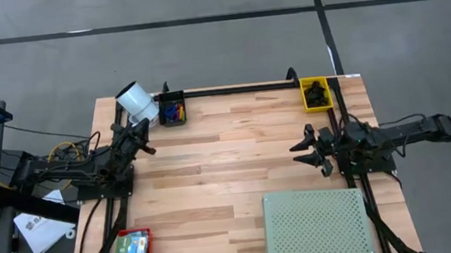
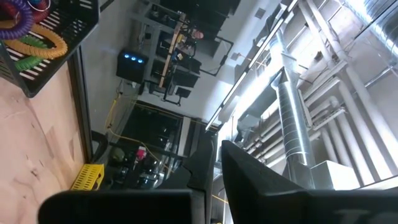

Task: Pick & Place Office Desk Supplies
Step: Return to Home Position

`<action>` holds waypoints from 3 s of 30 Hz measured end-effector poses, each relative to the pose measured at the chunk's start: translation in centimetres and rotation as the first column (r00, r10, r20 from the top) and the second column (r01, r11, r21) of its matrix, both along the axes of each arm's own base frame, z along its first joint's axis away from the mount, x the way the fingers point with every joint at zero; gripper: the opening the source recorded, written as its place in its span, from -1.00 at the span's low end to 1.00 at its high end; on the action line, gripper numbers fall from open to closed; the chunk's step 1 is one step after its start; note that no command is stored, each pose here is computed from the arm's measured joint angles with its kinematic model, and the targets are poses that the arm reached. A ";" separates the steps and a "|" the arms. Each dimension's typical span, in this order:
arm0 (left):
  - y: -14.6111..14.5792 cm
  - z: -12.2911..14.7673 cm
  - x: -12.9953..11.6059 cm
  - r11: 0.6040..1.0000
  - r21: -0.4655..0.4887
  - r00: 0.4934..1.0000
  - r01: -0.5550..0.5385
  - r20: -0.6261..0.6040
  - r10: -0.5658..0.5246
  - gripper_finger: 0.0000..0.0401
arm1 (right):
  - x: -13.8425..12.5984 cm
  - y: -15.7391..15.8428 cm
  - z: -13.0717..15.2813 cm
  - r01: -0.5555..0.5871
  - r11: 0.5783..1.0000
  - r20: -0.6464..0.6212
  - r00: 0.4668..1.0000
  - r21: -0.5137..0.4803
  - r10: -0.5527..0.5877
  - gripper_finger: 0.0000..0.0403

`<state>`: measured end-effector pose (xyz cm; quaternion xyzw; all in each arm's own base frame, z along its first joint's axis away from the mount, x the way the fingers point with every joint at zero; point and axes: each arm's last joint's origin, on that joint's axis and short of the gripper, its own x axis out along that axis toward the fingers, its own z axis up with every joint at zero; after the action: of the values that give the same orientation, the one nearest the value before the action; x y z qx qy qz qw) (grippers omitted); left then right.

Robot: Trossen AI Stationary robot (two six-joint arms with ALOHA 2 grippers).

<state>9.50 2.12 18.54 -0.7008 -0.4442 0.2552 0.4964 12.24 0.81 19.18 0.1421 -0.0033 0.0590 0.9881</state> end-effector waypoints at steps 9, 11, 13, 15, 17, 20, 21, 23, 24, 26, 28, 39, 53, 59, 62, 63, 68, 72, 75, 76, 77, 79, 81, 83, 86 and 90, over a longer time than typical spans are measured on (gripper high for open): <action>0.0 0.0 0.0 1.000 0.000 1.000 0.000 0.000 0.000 -0.87 | -1.8 -0.1 -1.9 -0.006 0.994 0.046 0.999 -0.108 0.011 -0.19; 0.0 0.0 0.0 1.000 0.000 1.000 0.000 0.000 0.000 -0.87 | -2.2 -0.2 -2.2 0.000 0.994 0.027 1.000 -0.109 0.003 -0.19; 0.0 0.0 0.0 1.000 0.000 1.000 0.000 0.000 0.000 -0.87 | -2.5 -0.3 -2.2 0.016 0.994 0.033 0.999 -0.111 -0.013 -0.19; 0.0 0.0 0.0 1.000 0.000 1.000 0.000 0.000 0.000 -0.87 | -2.5 -0.4 -2.3 0.029 0.993 0.024 0.999 -0.112 -0.026 -0.19; 0.0 0.0 0.0 1.000 0.000 1.000 0.001 -0.003 -0.001 -0.87 | -2.5 -0.5 -2.3 0.036 0.993 0.023 0.999 -0.112 -0.034 -0.19; 0.0 0.0 0.1 1.000 0.000 1.000 0.001 -0.007 -0.001 -0.87 | -2.5 -0.6 -2.3 0.044 0.993 0.020 0.999 -0.110 -0.043 -0.19; 0.0 -0.1 0.1 1.000 0.000 1.000 0.001 -0.008 -0.001 -0.87 | -2.5 -0.6 -2.3 0.048 0.993 0.020 0.999 -0.109 -0.046 -0.19; 0.0 -0.1 0.1 1.000 0.001 1.000 0.001 -0.010 -0.001 -0.87 | -2.5 -0.7 -2.3 0.057 0.992 0.020 0.998 -0.109 -0.055 -0.19; 0.0 -0.1 0.1 1.000 0.001 1.000 0.001 -0.010 -0.001 -0.87 | -2.5 -0.7 -2.3 0.061 0.993 0.018 0.998 -0.097 -0.059 -0.19; 0.0 -0.1 0.1 1.000 0.001 1.000 0.001 -0.010 -0.001 -0.87 | -2.5 -0.8 -2.4 0.063 0.998 0.006 0.998 -0.027 -0.062 -0.19; 0.0 -0.1 0.1 1.000 0.000 1.000 0.001 -0.009 -0.001 -0.87 | -2.4 -0.8 -2.5 0.064 0.997 -0.017 0.998 0.041 -0.064 -0.19; 0.0 -0.1 0.1 1.000 0.000 1.000 0.001 -0.009 -0.001 -0.87 | -2.4 -0.8 -2.5 0.063 0.989 -0.026 0.998 0.132 -0.060 -0.19; -0.9 -0.4 0.2 0.937 0.123 0.937 0.326 -0.169 -0.304 -0.87 | -2.4 -0.8 -2.5 0.063 0.989 -0.027 0.998 0.132 -0.060 -0.19; -1.6 -1.2 0.0 0.793 0.129 0.791 0.595 -0.269 -0.550 -0.87 | -2.4 -0.8 -2.5 0.061 0.989 -0.026 0.998 0.132 -0.059 -0.19; -1.8 -1.2 0.0 0.713 0.181 0.725 0.677 -0.332 -0.604 -0.87 | -2.4 -0.8 -2.5 0.060 0.989 -0.026 0.998 0.132 -0.057 -0.19; -2.0 -1.2 0.1 0.681 0.185 0.696 0.708 -0.347 -0.629 -0.87 | -2.4 -0.8 -2.5 0.059 0.990 -0.026 0.998 0.132 -0.056 -0.19; -2.4 -1.4 0.2 0.562 0.181 0.585 0.807 -0.375 -0.720 -0.87 | -2.4 -0.8 -2.5 0.058 0.990 -0.026 0.998 0.132 -0.055 -0.19; -2.4 -1.5 0.2 0.559 0.180 0.582 0.809 -0.377 -0.721 -0.87 | -2.4 -0.8 -2.5 0.058 0.990 -0.025 0.998 0.132 -0.055 -0.19; -2.4 -1.4 0.2 0.554 0.181 0.577 0.813 -0.377 -0.724 -0.87 | -2.4 -0.8 -2.5 0.058 0.990 -0.025 0.998 0.132 -0.055 -0.19; -2.4 -1.4 0.2 0.551 0.182 0.575 0.815 -0.377 -0.726 -0.87 | -2.4 -0.8 -2.5 0.058 0.990 -0.025 0.998 0.132 -0.055 -0.19; -2.4 -1.4 0.2 0.549 0.182 0.573 0.816 -0.377 -0.727 -0.87 | -2.4 -0.8 -2.5 0.058 0.990 -0.024 0.998 0.132 -0.055 -0.19; -2.5 -1.4 0.2 0.548 0.182 0.573 0.816 -0.377 -0.728 -0.87 | -2.4 -0.8 -2.5 0.058 0.990 -0.024 0.998 0.132 -0.055 -0.19; -2.5 -1.5 0.2 0.548 0.178 0.571 0.817 -0.380 -0.728 -0.87 | -2.4 -0.8 -2.5 0.058 0.990 -0.023 0.998 0.132 -0.055 -0.19; -2.5 -1.5 0.2 0.547 0.176 0.569 0.818 -0.382 -0.728 -0.87 | -2.4 -0.8 -2.5 0.058 0.990 -0.022 0.998 0.132 -0.055 -0.19; -2.5 -1.5 0.3 0.547 0.174 0.567 0.819 -0.384 -0.728 -0.87 | -2.4 -0.8 -2.5 0.058 0.990 -0.022 0.998 0.131 -0.055 -0.19; -2.5 -1.6 0.3 0.545 0.170 0.564 0.821 -0.387 -0.729 -0.87 | -2.4 -0.8 -2.5 0.058 0.990 -0.022 0.998 0.132 -0.055 -0.19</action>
<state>9.77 -0.35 16.95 -0.6884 -0.0480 0.0207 0.7234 9.85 0.02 16.68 0.2077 -0.0020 0.0293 0.9778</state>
